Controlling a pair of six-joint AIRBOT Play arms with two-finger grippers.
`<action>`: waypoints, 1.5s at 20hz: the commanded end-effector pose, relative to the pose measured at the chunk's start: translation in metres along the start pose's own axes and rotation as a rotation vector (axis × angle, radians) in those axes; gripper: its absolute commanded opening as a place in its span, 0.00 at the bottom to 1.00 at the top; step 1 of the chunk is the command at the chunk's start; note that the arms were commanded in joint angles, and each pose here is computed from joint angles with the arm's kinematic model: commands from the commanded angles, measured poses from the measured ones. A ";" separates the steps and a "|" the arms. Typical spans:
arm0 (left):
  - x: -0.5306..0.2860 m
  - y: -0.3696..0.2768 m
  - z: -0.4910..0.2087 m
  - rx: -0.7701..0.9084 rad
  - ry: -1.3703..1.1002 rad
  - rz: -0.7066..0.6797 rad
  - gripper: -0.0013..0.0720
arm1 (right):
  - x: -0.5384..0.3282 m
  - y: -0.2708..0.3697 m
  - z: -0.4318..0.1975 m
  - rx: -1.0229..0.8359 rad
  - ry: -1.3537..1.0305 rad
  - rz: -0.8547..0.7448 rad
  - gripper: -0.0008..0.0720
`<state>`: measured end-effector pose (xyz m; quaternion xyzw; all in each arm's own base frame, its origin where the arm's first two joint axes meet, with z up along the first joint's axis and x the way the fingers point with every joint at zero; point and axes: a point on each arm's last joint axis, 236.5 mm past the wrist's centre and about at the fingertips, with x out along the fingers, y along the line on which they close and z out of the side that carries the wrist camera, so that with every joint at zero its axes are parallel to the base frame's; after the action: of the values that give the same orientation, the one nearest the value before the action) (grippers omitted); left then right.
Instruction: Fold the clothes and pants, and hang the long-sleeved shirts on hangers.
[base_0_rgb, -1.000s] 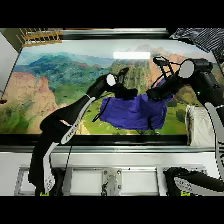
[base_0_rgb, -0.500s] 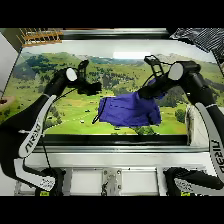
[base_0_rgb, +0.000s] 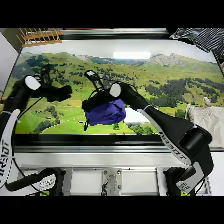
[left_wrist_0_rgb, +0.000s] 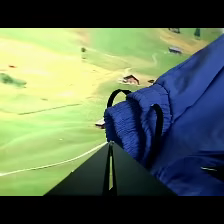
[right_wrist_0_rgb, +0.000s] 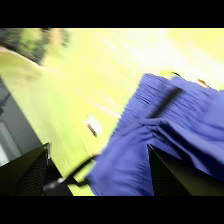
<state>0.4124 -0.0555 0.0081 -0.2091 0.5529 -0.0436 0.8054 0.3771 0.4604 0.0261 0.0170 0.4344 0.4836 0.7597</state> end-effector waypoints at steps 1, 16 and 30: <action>-0.037 0.044 0.003 -0.104 -0.086 0.035 0.03 | 0.009 0.024 0.019 -0.031 -0.050 0.057 0.90; -0.029 0.010 -0.029 0.086 -0.086 -0.001 0.20 | -0.207 -0.131 0.008 0.123 0.017 -0.404 0.67; 0.033 -0.196 -0.060 0.571 0.119 -0.187 0.77 | -0.169 -0.184 -0.132 0.580 0.136 -0.342 1.00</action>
<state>0.4096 -0.2354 0.0574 -0.0417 0.5007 -0.2617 0.8240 0.3952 0.1829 -0.0231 0.1128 0.5992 0.2108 0.7641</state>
